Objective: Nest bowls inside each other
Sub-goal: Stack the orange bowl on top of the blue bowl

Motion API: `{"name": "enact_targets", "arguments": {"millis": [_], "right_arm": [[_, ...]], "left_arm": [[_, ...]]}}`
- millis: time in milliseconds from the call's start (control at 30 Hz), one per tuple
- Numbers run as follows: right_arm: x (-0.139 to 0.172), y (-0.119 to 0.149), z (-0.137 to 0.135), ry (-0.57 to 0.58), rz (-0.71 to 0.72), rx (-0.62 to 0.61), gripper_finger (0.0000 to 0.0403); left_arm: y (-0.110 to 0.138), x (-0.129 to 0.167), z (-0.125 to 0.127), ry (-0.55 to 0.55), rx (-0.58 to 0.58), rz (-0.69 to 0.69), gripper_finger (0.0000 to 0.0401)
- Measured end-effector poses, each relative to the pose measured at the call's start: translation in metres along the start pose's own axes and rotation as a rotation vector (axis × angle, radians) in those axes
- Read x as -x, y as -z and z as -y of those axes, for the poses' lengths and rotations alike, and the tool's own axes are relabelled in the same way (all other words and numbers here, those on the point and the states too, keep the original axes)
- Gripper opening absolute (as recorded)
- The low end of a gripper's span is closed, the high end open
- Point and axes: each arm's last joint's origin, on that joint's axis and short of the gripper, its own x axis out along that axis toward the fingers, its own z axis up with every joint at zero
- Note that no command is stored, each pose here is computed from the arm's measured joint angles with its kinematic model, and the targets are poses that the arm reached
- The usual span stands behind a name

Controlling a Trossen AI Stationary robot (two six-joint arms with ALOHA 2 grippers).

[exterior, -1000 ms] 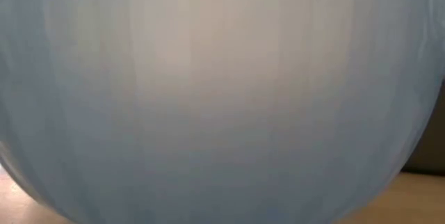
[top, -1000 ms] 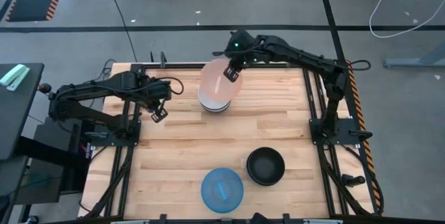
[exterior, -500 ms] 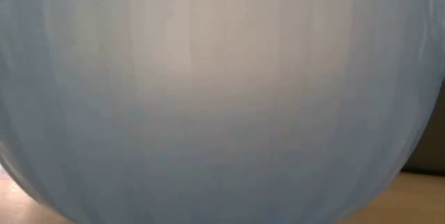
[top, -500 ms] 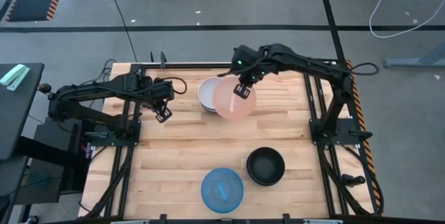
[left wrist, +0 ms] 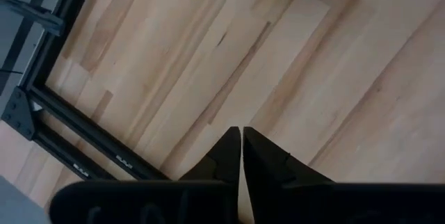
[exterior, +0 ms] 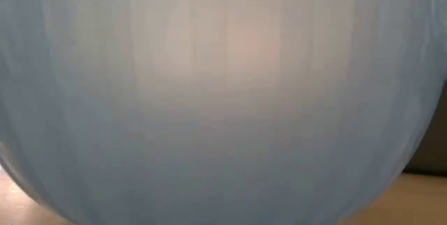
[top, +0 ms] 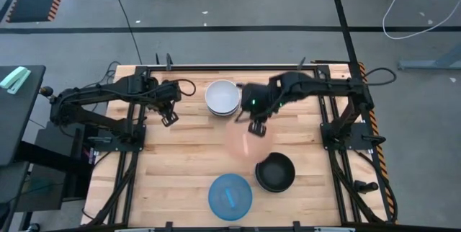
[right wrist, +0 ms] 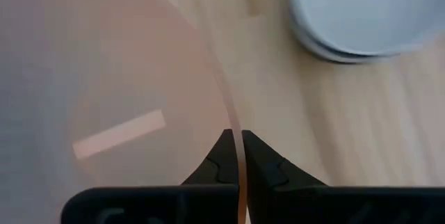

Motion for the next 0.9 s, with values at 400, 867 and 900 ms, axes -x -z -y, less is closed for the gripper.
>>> {"name": "enact_targets", "arguments": {"millis": [400,867,900], "right_arm": [[-0.035,0.019,-0.083,-0.131,-0.076,0.111,0.0005],[-0.116,0.015,-0.120,-0.147,-0.147,0.128,0.0005],[-0.123,0.015,-0.120,-0.139,-0.159,0.129,0.0005]], "left_arm": [[-0.012,-0.006,-0.021,-0.022,0.019,0.042,0.0012],[-0.017,-0.010,-0.034,0.021,0.032,0.037,0.0010],[-0.017,-0.010,-0.034,0.021,0.032,0.037,0.0009]]}}
